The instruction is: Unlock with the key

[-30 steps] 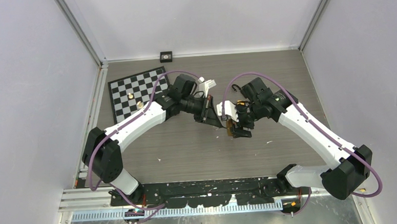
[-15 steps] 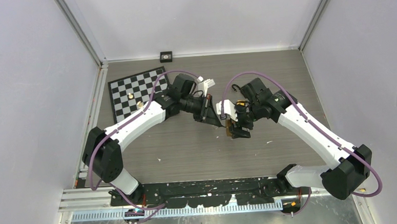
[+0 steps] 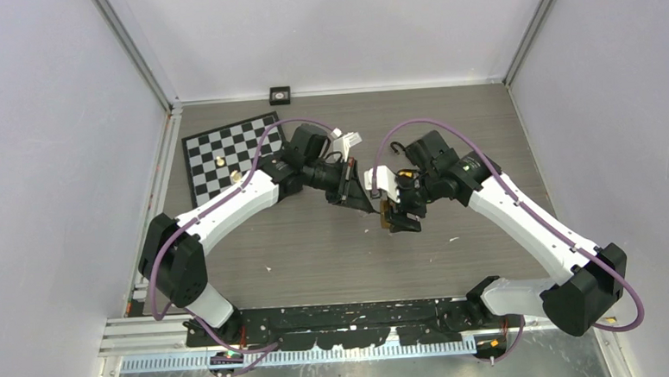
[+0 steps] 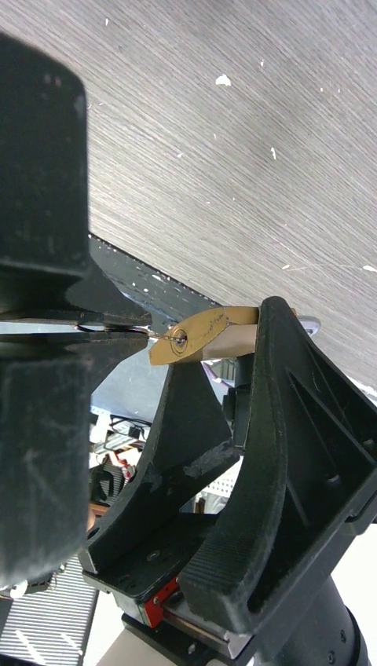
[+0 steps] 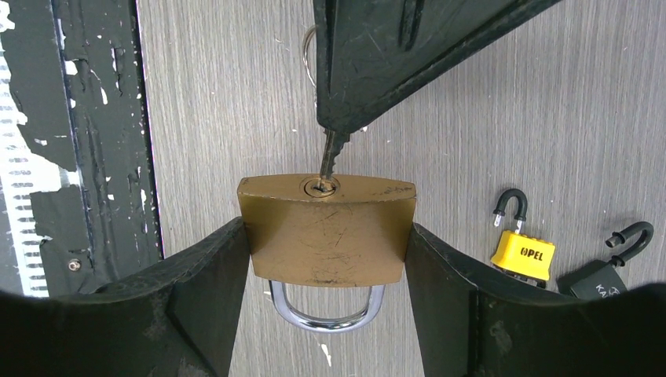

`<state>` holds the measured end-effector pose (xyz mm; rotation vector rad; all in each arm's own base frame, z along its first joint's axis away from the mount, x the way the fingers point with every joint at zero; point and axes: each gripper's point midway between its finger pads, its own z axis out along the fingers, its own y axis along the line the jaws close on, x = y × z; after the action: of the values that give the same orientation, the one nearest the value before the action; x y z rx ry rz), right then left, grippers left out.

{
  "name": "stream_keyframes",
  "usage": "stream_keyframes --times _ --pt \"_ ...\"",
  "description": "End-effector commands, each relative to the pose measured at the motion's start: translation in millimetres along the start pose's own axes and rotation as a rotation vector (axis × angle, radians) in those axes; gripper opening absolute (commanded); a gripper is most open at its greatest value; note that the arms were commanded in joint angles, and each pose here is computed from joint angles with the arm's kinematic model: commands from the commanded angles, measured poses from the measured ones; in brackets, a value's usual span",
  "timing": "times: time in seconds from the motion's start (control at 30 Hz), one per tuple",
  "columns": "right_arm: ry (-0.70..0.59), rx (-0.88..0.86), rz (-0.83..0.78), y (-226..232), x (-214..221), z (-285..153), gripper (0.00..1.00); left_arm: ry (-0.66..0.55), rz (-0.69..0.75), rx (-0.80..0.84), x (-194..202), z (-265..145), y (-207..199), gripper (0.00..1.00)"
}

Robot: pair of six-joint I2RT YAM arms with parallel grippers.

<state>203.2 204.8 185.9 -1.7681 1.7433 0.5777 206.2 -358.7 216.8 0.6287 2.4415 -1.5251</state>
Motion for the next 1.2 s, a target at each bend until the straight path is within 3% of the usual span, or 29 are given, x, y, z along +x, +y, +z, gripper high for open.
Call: stream_keyframes --times 0.0,0.8,1.17 --pt "-0.125 0.086 -0.067 -22 -41 -13 0.0 -0.031 0.014 0.051 -10 0 -13 0.0" --pt "-0.134 0.22 0.104 -55 -49 -8 0.0 -0.085 -0.023 -0.006 -9 4 -3 0.0" --pt "-0.115 0.085 -0.083 -21 -34 -5 0.01 -0.083 -0.041 0.016 -14 4 -2 0.0"
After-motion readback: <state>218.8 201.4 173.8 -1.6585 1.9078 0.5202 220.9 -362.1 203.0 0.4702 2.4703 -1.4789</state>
